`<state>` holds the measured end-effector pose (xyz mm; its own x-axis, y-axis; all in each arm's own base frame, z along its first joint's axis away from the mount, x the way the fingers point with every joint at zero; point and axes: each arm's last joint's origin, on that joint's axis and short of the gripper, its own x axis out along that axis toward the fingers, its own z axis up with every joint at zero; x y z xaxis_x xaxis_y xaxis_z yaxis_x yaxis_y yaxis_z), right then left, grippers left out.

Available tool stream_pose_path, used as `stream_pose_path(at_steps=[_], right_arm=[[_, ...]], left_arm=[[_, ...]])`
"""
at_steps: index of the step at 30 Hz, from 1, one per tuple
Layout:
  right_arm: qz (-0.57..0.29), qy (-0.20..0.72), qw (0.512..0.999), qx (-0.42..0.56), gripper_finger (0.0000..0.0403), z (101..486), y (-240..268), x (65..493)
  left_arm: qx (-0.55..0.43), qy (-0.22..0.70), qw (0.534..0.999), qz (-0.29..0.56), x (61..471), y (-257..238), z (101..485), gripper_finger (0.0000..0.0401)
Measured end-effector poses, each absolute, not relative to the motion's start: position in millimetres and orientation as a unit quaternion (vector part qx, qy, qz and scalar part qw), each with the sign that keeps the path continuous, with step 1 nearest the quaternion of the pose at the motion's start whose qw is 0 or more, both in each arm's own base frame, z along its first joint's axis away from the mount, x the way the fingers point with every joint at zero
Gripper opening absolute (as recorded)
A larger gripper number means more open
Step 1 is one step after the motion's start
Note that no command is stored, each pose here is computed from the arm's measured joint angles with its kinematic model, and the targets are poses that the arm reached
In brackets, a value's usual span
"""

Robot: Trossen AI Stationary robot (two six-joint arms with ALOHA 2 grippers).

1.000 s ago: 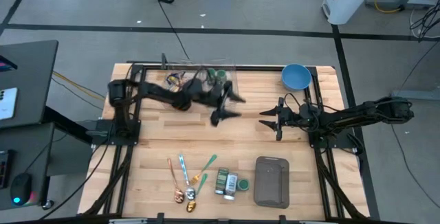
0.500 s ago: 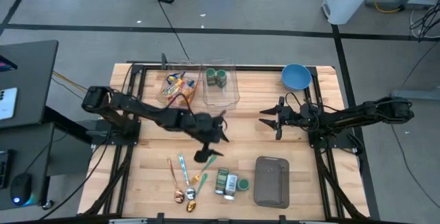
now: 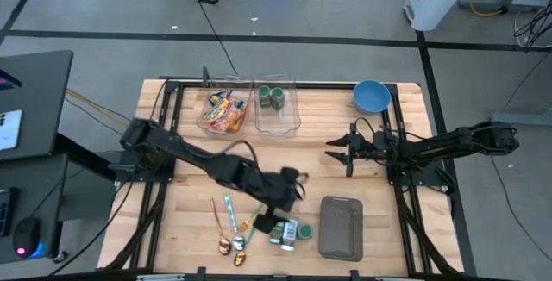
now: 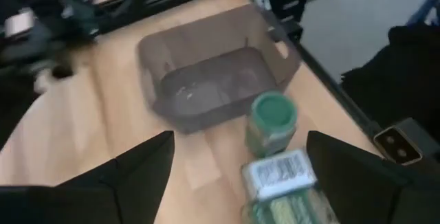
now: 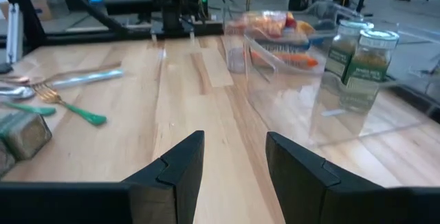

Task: Pick & Place Food Item
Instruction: Put the right green spice bottle into the right transparent bin

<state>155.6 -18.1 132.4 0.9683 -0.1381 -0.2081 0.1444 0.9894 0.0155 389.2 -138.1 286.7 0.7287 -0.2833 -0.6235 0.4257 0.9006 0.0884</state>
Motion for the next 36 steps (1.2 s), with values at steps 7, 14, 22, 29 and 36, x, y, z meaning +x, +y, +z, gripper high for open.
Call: stream_pose_path(at_steps=[7, 14, 22, 29, 36], right_arm=[[-0.073, 0.120, 0.990, 0.018, 0.0167, 129, -18, 155], [-0.073, 0.129, 0.989, 0.020, 0.0167, 128, -18, 154], [-0.073, 0.134, 0.988, 0.020, 0.0167, 127, -18, 154], [-0.073, 0.133, 0.988, 0.020, 0.0167, 127, -18, 154], [-0.074, 0.133, 0.988, 0.020, 0.0167, 127, -18, 154]], left_arm=[[0.155, 0.392, 0.881, -0.217, 426, -168, 263, 0.0365], [0.173, 0.431, 0.855, -0.230, 452, -179, 256, 0.0365], [0.155, 0.442, 0.844, -0.261, 460, -187, 249, 0.0365], [0.158, 0.434, 0.846, -0.265, 466, -190, 240, 0.0365], [0.159, 0.441, 0.841, -0.270, 471, -190, 227, 0.0365]])
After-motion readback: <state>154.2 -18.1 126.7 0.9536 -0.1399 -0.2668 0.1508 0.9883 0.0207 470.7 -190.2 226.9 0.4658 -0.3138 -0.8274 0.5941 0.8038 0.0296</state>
